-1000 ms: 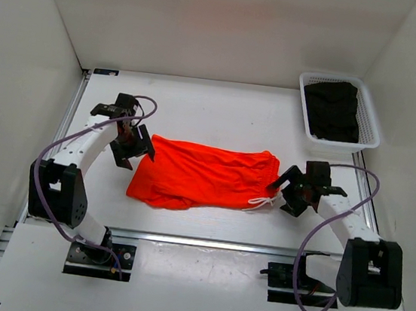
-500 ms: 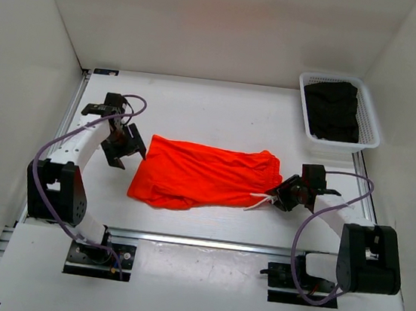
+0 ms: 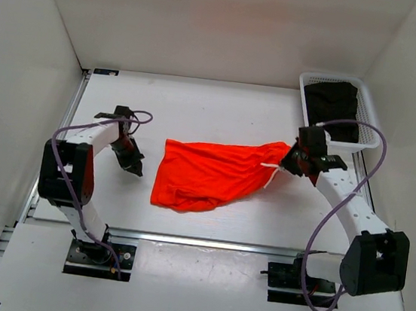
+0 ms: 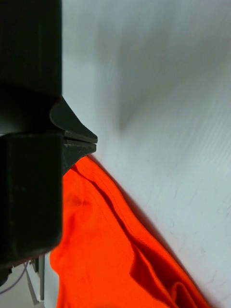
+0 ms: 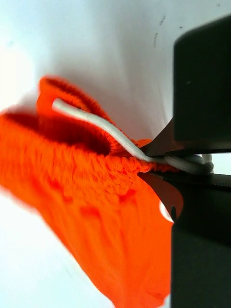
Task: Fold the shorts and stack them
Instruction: Fold the shorts
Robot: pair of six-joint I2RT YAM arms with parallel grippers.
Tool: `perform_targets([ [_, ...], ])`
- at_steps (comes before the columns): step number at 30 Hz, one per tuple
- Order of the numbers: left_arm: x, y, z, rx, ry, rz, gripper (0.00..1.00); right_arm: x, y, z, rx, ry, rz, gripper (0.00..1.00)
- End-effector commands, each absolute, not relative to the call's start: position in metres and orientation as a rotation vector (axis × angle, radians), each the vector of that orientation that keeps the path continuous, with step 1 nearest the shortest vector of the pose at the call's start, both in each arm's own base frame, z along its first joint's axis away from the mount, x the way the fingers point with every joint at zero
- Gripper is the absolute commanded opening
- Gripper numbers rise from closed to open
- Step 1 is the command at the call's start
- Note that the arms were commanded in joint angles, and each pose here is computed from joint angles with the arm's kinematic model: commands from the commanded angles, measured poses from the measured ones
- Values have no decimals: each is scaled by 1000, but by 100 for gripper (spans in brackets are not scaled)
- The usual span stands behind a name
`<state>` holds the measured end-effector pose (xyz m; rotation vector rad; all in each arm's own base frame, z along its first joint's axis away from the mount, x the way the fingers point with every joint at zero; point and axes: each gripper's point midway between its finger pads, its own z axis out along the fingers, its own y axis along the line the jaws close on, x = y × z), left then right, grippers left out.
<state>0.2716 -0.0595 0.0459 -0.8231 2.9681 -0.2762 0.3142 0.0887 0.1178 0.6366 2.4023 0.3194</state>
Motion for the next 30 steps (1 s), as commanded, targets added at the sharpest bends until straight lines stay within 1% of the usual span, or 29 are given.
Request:
perform_targets([
  [1, 279, -81, 31, -760, 2991, -338, 11, 332, 100, 161, 433, 2354, 230, 0],
  [3, 276, -87, 19, -760, 3029, -324, 11, 333, 123, 168, 325, 2363, 219, 0],
  [4, 272, -95, 16, -737, 3051, -319, 11, 336, 133, 176, 284, 2354, 218, 0],
  [5, 276, -98, 14, -719, 3050, -322, 11, 337, 157, 190, 216, 2342, 240, 0],
  [7, 272, -100, 6, -726, 3079, -290, 11, 338, 177, 204, 118, 2315, 208, 0],
  [8, 273, -103, 5, -723, 3072, -295, 11, 329, 201, 202, 23, 2334, 203, 0],
  [9, 271, -103, 1, -728, 3086, -287, 11, 332, 217, 221, -15, 2295, 220, 0],
  [10, 273, -103, -2, -728, 3086, -287, 11, 322, 244, 217, -122, 2302, 217, 0],
  [11, 272, -105, -2, -714, 3090, -286, 11, 317, 255, 218, -160, 2305, 207, 0],
  [12, 272, -105, -2, -714, 3090, -286, 11, 318, 268, 231, -188, 2269, 205, 0],
  [13, 272, -105, -2, -714, 3090, -286, 11, 308, 294, 222, -263, 2278, 211, 0],
  [15, 272, -105, -2, -714, 3090, -286, 11, 301, 317, 218, -335, 2276, 200, 0],
  [16, 272, -105, -2, -714, 3090, -286, 11, 290, 336, 203, -402, 2295, 181, 0],
  [17, 273, -106, 1, -710, 3081, -292, 11, 289, 351, 210, -416, 2276, 210, 0],
  [18, 273, -106, 1, -710, 3081, -292, 11, 286, 363, 208, -439, 2273, 219, 0],
  [19, 274, -106, 3, -707, 3072, -297, 11, 278, 380, 193, -491, 2287, 210, 0],
  [20, 276, -106, 8, -702, 3058, -305, 11, 277, 391, 199, -499, 2275, 229, 0],
  [21, 276, -106, 8, -702, 3058, -305, 11, 271, 404, 187, -539, 2292, 224, 0],
  [23, 278, -107, 14, -693, 3036, -318, 11, 265, 421, 191, -582, 2287, 278, 1],
  [24, 277, -104, 14, -710, 3040, -313, 12, 261, 435, 201, -596, 2251, 336, 23],
  [25, 279, -99, 17, -717, 3025, -318, 14, 259, 439, 212, -626, 2214, 380, 39],
  [26, 280, -93, 23, -754, 3013, -334, 16, 251, 444, 222, -642, 2179, 429, 48],
  [27, 279, -88, 27, -745, 3006, -336, 19, 252, 445, 268, -577, 2056, 551, 68],
  [28, 277, -82, 32, -758, 3007, -332, 28, 245, 430, 248, -587, 2073, 534, 74],
  [29, 281, -76, 43, -768, 2964, -321, 69, 245, 420, 254, -529, 2049, 545, 75],
  [30, 289, -67, 53, -775, 2926, -312, 85, 253, 394, 283, -411, 1982, 554, 77],
])
